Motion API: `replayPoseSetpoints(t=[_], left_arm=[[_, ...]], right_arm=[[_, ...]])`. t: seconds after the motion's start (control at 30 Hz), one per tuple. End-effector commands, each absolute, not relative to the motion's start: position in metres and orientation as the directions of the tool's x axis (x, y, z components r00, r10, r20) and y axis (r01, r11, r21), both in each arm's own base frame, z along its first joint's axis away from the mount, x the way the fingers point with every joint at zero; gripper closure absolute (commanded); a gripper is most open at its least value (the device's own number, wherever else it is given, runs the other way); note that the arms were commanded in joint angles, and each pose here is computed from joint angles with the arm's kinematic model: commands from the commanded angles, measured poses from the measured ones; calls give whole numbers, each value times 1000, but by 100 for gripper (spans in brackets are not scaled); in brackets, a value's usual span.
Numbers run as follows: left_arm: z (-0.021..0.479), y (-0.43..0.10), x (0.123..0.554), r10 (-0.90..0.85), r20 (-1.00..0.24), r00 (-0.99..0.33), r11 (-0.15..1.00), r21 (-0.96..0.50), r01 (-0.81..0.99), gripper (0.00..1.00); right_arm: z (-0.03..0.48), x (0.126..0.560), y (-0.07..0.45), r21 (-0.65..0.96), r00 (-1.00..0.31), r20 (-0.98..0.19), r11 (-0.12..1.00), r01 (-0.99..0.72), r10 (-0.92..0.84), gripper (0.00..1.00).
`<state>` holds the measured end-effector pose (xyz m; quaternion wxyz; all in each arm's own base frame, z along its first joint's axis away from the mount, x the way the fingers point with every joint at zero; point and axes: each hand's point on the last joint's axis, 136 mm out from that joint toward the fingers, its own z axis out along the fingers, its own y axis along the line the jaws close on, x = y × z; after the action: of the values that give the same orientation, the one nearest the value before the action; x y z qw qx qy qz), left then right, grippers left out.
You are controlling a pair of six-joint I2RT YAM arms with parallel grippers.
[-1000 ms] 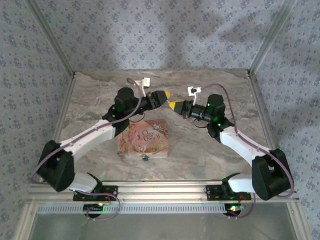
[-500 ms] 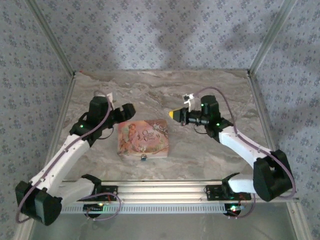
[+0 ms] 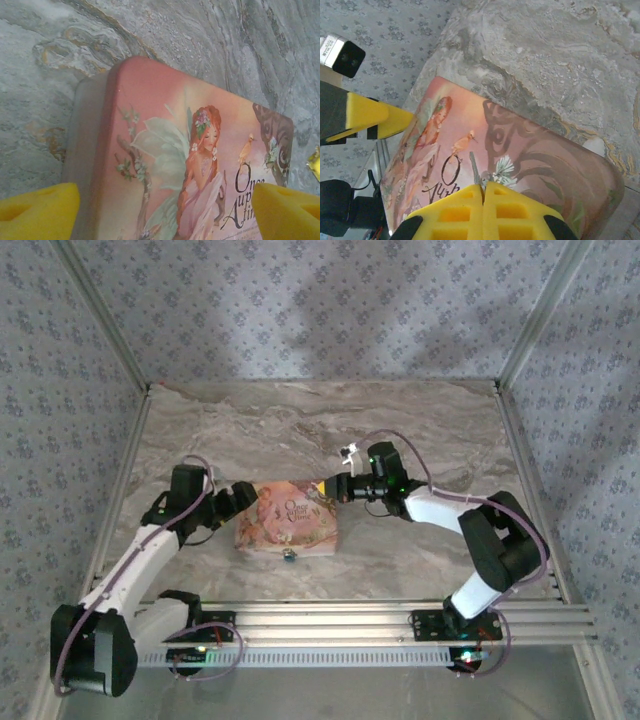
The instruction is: Unlock the padlock with the key
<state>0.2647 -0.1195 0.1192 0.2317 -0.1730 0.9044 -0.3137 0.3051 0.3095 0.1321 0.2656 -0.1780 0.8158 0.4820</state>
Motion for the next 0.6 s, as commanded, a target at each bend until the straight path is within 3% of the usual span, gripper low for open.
replayPoseSetpoints(t=[0.0,0.57], left_arm=[[118,-126,269,-444,-307,-842,726,-675,-137,12],[112,-181,315,-339,-301,-891,707,-706,-30,15]], right_arm=[[129,311,314,695,-804,-593,484,-532,-32,100],[85,342,261,654,-856,-518,646,-394,2,100]])
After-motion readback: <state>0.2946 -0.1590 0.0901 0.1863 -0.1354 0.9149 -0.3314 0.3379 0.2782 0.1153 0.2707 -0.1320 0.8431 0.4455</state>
